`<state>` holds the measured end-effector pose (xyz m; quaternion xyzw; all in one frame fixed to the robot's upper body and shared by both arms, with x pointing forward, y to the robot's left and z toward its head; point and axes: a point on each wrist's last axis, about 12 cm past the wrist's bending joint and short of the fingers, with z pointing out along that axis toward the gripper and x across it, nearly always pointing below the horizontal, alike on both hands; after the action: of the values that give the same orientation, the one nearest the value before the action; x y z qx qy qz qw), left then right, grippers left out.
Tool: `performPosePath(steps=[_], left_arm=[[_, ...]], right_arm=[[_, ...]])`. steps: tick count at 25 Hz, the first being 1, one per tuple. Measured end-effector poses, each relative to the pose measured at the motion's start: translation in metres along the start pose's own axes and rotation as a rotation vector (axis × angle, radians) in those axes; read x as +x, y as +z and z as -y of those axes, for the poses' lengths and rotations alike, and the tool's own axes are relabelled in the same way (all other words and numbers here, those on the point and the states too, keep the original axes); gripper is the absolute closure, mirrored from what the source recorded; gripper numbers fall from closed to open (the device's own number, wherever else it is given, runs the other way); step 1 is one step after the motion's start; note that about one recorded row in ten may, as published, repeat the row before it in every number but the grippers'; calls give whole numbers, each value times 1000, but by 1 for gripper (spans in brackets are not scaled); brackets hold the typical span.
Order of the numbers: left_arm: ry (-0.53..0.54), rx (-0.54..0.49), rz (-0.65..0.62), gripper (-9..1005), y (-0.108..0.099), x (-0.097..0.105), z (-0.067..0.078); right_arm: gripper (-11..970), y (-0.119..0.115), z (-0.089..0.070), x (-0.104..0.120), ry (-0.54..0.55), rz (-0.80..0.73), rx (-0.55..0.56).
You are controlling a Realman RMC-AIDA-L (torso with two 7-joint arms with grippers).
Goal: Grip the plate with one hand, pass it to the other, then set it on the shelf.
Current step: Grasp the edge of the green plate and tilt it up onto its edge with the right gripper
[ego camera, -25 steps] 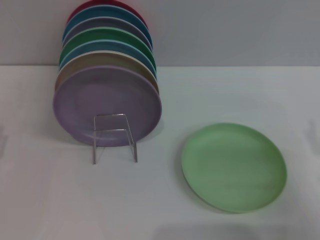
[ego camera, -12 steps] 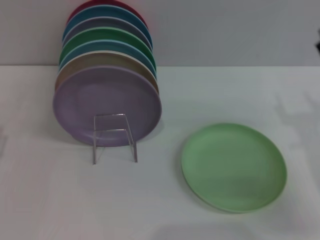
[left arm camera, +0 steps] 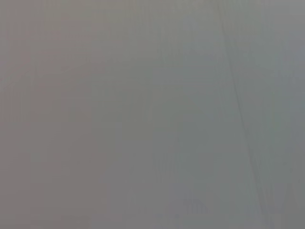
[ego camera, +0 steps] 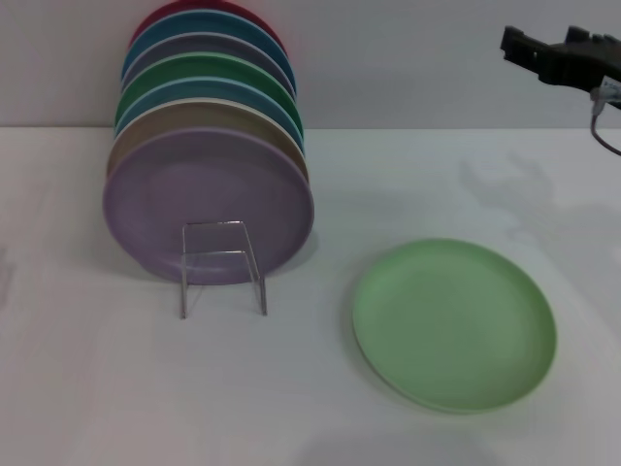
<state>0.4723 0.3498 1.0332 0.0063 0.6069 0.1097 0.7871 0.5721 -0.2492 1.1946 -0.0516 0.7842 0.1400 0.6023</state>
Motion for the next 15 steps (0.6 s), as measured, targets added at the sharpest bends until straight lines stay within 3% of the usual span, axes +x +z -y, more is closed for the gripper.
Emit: performPosePath(steps=[1, 4, 6, 12, 15], left_arm=[[0, 0, 0, 216, 0, 0, 0], [-1, 1, 3, 218, 2, 0, 1], [-2, 2, 7, 219, 3, -1, 1], [1, 1, 12, 221, 7, -2, 1], [0, 0, 11, 223, 7, -2, 1]], right_arm=[[141, -3, -2, -14, -5, -102, 16], [141, -6, -3, -23, -19, -196, 19], [142, -8, -7, -29, -10, -352, -17], [144, -16, -8, -34, 61, -500, -73], [143, -23, -2, -36, 84, -551, -48]])
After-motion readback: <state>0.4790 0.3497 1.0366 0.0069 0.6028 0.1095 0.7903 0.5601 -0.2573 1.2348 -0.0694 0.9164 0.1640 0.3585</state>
